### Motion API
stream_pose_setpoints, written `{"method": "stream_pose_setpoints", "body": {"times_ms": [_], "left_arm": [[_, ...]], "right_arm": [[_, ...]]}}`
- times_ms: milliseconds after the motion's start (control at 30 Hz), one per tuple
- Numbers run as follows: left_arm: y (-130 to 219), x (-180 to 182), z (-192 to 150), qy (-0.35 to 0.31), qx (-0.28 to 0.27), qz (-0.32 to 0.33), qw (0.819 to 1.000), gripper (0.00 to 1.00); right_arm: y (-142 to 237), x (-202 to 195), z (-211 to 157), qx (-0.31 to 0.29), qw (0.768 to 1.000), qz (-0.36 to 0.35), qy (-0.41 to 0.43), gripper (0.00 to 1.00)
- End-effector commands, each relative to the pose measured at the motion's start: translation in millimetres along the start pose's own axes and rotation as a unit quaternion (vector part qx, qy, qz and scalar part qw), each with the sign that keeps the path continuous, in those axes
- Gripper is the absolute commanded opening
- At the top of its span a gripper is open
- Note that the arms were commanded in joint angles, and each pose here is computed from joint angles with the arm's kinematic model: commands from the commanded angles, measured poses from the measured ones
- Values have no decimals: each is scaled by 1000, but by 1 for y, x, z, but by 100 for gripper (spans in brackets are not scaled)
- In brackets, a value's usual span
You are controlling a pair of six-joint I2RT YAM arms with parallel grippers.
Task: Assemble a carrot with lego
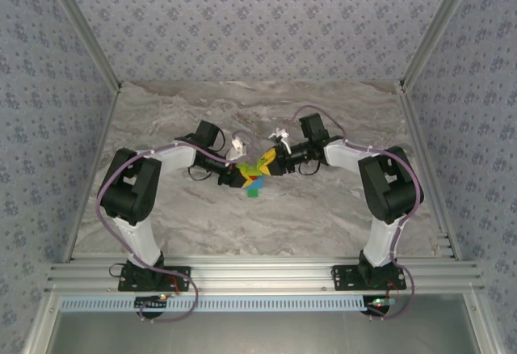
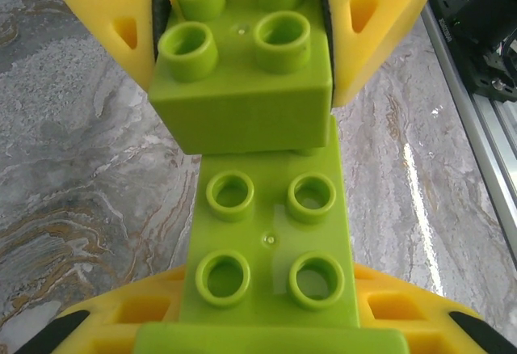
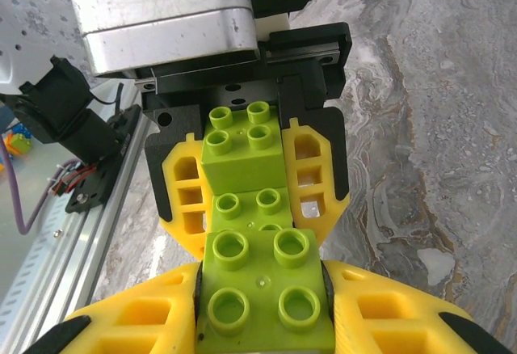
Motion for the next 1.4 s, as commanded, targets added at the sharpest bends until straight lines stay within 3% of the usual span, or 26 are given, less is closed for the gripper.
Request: {"method": "stream_pose_setpoints", "body": {"times_ms": [0,1367], "left_arm": [[7,-3,11,-18,-28,-22,999,27],[10,4,14,1,-37,-25,999,22]], "right_arm": [[1,4,-10,-5,999,17,-29,20],[-10,11,-24,28,999,8,-47,19]]}}
Point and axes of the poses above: each hand's point on the last joint's axis, 136 mm out from that joint toward the fingers, its own y axis back along the fingers, its own x axis along the line the jaws close on, z = x × y, the point moved 5 cm from there along y, back along the fingers, and after that the axes turned 12 degrees about y, right-handed, at the moved point
